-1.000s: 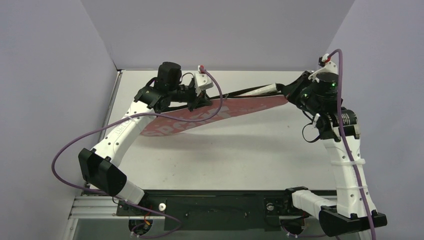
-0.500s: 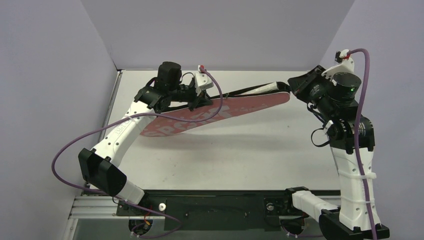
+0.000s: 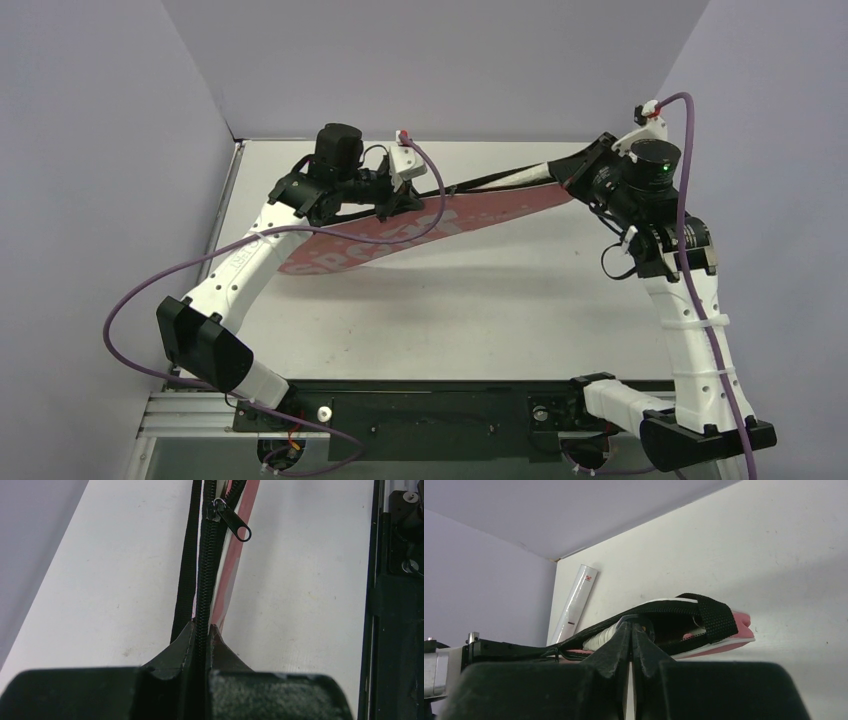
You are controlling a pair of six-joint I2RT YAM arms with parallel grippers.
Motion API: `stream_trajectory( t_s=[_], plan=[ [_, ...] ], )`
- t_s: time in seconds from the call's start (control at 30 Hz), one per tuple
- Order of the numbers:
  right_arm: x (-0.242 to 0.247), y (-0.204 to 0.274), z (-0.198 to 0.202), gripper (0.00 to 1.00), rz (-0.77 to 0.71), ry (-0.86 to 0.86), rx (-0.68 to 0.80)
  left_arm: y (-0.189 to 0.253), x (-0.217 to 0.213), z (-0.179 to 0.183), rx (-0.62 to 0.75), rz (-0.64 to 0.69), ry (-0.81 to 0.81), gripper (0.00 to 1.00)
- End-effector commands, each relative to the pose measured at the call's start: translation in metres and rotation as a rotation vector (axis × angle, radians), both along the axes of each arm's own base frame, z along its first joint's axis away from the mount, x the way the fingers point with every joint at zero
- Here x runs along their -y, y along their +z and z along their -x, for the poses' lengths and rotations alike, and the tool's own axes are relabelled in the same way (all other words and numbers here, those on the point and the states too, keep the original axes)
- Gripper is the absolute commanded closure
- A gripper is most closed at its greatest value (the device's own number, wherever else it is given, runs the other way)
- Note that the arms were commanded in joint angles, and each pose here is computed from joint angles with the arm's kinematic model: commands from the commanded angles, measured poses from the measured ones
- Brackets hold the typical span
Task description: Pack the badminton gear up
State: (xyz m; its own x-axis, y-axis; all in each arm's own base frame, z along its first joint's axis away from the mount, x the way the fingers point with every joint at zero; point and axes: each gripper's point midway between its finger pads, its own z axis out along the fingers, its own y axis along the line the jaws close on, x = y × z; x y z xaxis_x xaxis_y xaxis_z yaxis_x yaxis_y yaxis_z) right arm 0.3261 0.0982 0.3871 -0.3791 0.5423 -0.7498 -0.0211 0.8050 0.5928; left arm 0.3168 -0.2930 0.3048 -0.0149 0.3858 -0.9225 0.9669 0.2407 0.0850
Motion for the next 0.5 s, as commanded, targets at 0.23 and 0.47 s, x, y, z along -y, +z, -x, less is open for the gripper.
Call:
stream_trajectory(
  t_s=[0.23,0.47],
  plan=[
    [0.022,-0.017,0.024,1.0,0.203,-0.072,-0.102,0.056,0.012,0.003,0.155,0.114,-0.057,1.0],
    [0.045,0.015,0.031,1.0,0.294,-0.151,-0.057,0.056,0.013,0.004,0.154,0.117,-0.06,1.0]
  ],
)
